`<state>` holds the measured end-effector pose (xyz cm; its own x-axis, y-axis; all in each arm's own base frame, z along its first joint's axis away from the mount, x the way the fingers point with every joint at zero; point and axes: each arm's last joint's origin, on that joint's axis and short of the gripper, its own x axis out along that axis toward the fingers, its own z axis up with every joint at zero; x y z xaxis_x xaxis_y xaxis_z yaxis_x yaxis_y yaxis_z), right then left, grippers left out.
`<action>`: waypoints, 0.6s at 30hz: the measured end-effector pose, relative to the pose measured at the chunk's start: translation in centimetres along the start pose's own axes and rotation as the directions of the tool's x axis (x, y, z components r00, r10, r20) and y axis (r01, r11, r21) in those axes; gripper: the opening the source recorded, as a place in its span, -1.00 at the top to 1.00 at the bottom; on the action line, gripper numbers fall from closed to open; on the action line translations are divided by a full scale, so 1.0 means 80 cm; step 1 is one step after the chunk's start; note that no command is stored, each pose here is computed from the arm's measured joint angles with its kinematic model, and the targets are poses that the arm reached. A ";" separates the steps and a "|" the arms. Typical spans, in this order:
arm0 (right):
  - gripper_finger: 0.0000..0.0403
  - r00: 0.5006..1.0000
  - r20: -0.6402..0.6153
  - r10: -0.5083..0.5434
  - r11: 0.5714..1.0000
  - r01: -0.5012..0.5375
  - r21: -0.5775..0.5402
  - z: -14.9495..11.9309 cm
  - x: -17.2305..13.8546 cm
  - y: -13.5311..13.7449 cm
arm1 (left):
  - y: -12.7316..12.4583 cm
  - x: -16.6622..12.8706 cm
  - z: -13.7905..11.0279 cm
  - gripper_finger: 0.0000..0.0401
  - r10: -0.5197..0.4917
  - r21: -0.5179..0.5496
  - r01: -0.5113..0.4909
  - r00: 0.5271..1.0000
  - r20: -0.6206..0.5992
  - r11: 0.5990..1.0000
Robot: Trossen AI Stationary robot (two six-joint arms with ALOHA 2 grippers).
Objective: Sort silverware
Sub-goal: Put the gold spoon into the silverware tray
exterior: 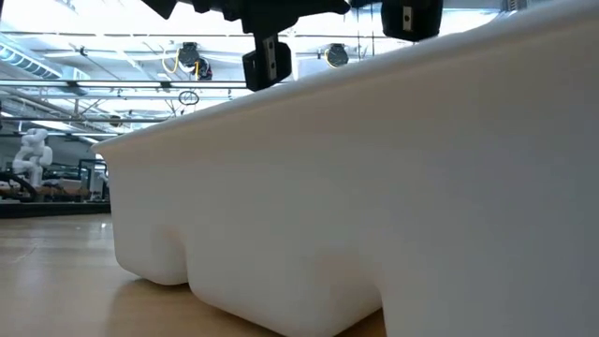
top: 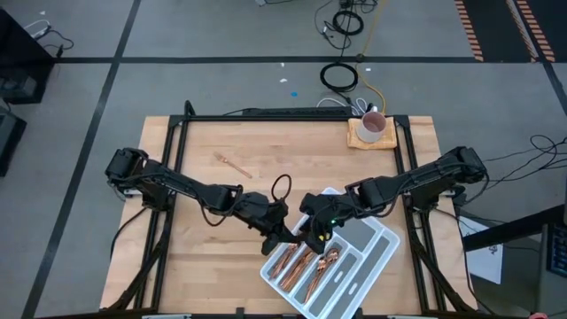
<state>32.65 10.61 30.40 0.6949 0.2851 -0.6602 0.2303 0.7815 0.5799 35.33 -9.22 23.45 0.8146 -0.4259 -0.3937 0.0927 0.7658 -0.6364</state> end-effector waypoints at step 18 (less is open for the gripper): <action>0.34 0.998 -0.035 -0.056 0.998 0.054 -0.039 -0.002 0.018 -0.011 | -0.001 0.000 0.001 1.00 -0.012 -0.004 0.012 1.000 0.009 1.000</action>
<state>33.35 10.42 28.91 0.6565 0.2605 -0.7080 0.2414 0.8166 0.5242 35.39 -9.22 23.58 0.8184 -0.4305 -0.3806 0.1002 0.7591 -0.6433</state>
